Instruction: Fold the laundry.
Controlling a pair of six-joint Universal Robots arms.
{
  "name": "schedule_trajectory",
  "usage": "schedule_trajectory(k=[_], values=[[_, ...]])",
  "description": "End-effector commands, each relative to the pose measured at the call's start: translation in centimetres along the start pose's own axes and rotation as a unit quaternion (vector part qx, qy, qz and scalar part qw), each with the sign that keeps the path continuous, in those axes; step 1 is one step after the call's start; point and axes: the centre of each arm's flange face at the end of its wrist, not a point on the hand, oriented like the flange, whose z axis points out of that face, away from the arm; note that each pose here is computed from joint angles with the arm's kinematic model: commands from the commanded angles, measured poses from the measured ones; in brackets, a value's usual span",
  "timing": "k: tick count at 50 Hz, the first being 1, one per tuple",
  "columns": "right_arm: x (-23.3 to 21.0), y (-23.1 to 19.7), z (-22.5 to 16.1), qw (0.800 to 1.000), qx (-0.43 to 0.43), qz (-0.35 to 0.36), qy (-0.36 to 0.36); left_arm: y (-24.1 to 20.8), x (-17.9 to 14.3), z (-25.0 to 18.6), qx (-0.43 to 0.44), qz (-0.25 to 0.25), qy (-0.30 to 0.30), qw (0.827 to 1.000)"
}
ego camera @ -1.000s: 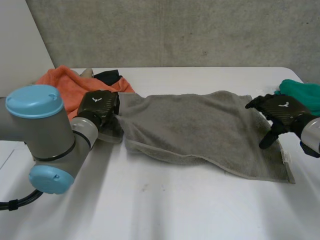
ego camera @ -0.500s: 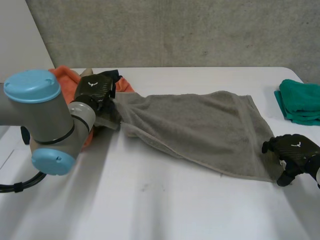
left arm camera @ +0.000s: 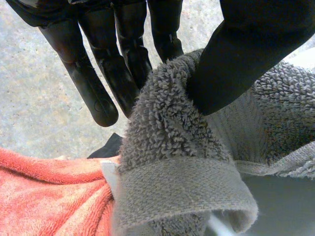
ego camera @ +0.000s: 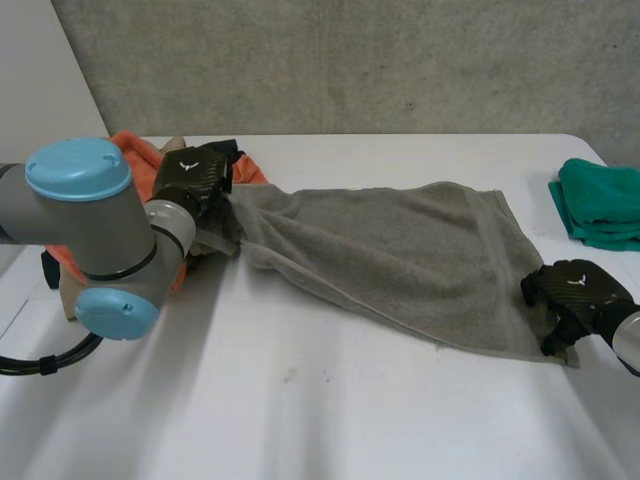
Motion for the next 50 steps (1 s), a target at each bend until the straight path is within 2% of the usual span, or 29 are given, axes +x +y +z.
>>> schedule_trajectory(k=[1, 20, 27, 33, 36, 41, 50], values=[[0.1, -0.3, 0.5, 1.0, 0.011, -0.01, 0.001, 0.5, 0.2, -0.4, -0.012, -0.002, 0.003, 1.0], [0.8, -1.3, 2.6, 0.999, 0.035, -0.031, 0.011, 1.3, 0.2, -1.2, -0.032, -0.001, 0.005, 0.999], [2.1, -2.5, 2.9, 0.998, 0.035, -0.026, 0.043, 1.5, 0.2, -2.2, -0.07, 0.0, 0.009, 0.998], [3.6, -7.3, -0.7, 0.996, 0.055, -0.033, 0.065, 1.0, 0.2, -4.9, -0.116, 0.002, 0.02, 0.993], [3.4, -8.4, -2.0, 0.997, 0.052, -0.026, 0.055, 0.5, 0.1, -6.1, -0.121, 0.006, 0.021, 0.992], [1.7, -6.1, -1.0, 1.0, 0.015, -0.006, 0.016, 0.4, -0.1, -6.6, -0.115, 0.003, 0.018, 0.993], [0.9, -3.6, -0.1, 1.0, -0.011, 0.022, 0.0, 1.1, 0.0, -5.7, -0.108, -0.001, 0.016, 0.994]])
